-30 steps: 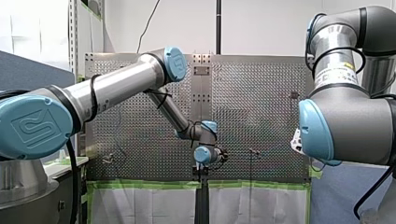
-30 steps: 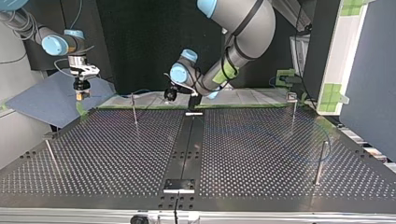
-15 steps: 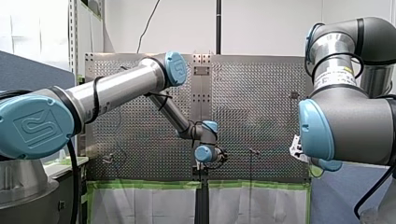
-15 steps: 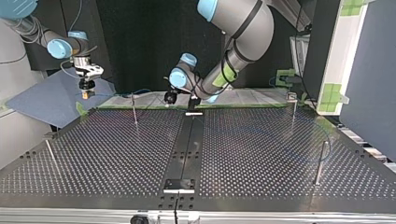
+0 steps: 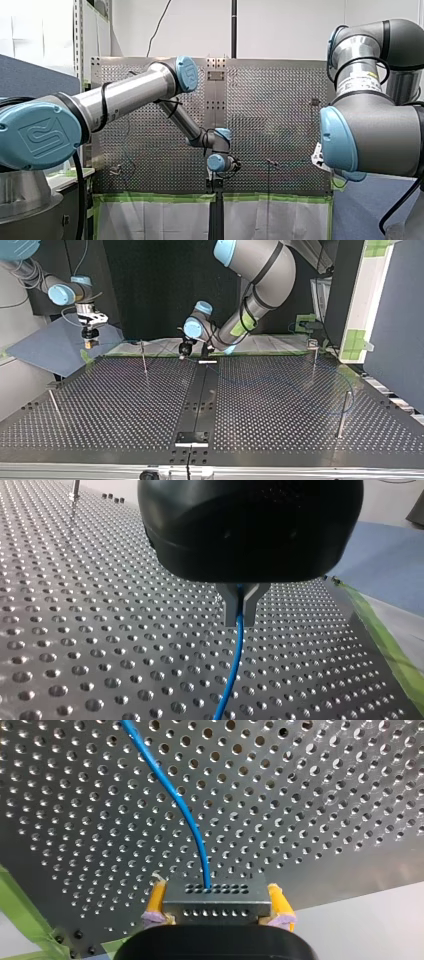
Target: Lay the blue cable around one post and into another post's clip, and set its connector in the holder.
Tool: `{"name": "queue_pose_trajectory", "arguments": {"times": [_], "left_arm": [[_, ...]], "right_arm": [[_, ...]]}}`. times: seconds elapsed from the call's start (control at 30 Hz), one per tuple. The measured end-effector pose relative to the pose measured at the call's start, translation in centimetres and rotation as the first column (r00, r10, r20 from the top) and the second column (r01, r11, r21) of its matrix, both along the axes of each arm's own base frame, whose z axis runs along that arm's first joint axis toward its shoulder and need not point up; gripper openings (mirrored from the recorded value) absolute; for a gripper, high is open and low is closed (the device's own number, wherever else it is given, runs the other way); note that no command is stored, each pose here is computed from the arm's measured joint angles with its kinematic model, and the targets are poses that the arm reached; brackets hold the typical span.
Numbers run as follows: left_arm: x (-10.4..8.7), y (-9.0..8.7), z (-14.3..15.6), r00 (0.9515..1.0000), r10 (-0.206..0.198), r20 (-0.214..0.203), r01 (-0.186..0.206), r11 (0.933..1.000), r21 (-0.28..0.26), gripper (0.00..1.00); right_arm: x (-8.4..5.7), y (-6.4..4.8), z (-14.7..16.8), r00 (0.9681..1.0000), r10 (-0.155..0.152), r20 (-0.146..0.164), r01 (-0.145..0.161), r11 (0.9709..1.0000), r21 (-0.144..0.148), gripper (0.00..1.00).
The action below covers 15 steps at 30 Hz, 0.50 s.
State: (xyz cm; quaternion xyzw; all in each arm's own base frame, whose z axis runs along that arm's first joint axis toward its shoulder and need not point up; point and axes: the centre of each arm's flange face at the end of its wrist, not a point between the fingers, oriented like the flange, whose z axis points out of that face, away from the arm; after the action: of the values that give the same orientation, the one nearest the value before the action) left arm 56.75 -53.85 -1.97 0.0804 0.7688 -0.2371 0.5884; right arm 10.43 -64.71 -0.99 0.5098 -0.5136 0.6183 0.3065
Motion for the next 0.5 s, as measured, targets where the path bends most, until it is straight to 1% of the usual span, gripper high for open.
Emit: {"name": "queue_pose_trajectory", "arguments": {"times": [0.2,0.5], "left_arm": [[0.18,0.24,0.0,1.0,0.007,-0.002,-0.007,1.0,0.004,0.0],[0.07,0.28,-0.07,1.0,0.0,-0.008,0.0,0.9998,0.019,0.0]], "right_arm": [[-0.03,-0.36,0.13,1.0,-0.001,-0.001,0.001,1.0,0.009,0.0],[-0.21,-0.5,-0.37,1.0,-0.004,0.001,0.004,0.9999,0.01,0.0]]}}
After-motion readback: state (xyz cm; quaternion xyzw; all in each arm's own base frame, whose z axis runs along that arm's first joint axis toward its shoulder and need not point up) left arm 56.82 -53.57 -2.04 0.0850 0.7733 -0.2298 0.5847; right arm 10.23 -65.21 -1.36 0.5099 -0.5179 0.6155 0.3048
